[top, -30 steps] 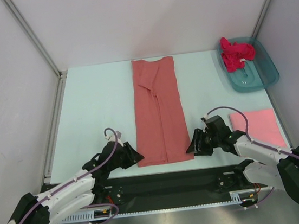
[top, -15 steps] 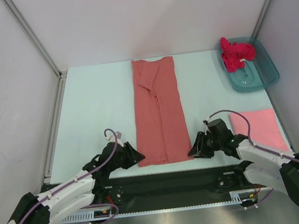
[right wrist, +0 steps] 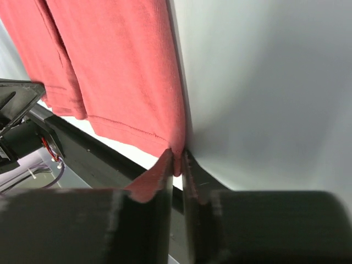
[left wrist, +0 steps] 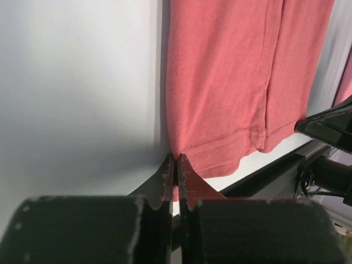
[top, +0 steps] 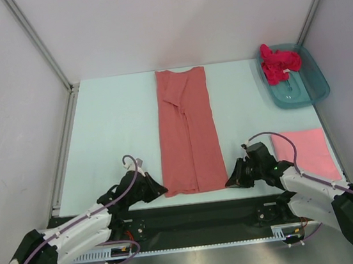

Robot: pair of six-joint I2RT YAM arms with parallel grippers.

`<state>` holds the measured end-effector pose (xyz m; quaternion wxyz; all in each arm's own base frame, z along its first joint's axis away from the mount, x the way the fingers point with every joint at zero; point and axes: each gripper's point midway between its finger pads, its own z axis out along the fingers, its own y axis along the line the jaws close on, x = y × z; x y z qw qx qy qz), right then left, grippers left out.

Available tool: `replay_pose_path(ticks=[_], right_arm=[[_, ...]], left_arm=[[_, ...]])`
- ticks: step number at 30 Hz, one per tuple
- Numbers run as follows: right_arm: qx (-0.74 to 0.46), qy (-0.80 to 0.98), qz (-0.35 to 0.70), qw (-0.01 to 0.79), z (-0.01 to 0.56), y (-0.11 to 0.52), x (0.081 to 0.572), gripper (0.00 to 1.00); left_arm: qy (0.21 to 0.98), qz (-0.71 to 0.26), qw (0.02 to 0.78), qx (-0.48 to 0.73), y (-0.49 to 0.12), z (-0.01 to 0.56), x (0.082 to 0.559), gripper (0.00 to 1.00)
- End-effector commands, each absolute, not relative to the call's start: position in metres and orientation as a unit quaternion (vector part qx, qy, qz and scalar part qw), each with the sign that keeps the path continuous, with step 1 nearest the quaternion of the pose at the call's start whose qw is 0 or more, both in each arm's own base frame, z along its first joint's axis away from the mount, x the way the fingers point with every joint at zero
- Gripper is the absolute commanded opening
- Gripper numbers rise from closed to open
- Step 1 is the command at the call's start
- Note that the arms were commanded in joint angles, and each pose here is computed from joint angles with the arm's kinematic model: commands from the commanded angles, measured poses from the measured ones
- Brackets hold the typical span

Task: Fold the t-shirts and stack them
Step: Fold the tshirt

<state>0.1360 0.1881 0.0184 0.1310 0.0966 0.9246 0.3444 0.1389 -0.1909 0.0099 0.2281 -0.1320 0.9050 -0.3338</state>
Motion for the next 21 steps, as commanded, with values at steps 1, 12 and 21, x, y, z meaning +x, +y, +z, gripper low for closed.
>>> replay_pose_path(ticks=[1,12,21], right_arm=[[0.098,0.927,0.341,0.122,0.013,0.187,0.13,0.12],[0.07,0.912,0.36,0.183,0.062,0.196,0.168,0.0],[0.07,0.907,0.362,0.204,0.086,0.208,0.273,0.0]], left_arm=[[0.928,-0.293,0.193,-0.122,-0.172,-0.017,0.114,0.03],[0.879,-0.365,0.286,-0.112,-0.208,0.078,0.165,0.0],[0.869,-0.348,0.328,-0.128,-0.207,0.109,0.258,0.0]])
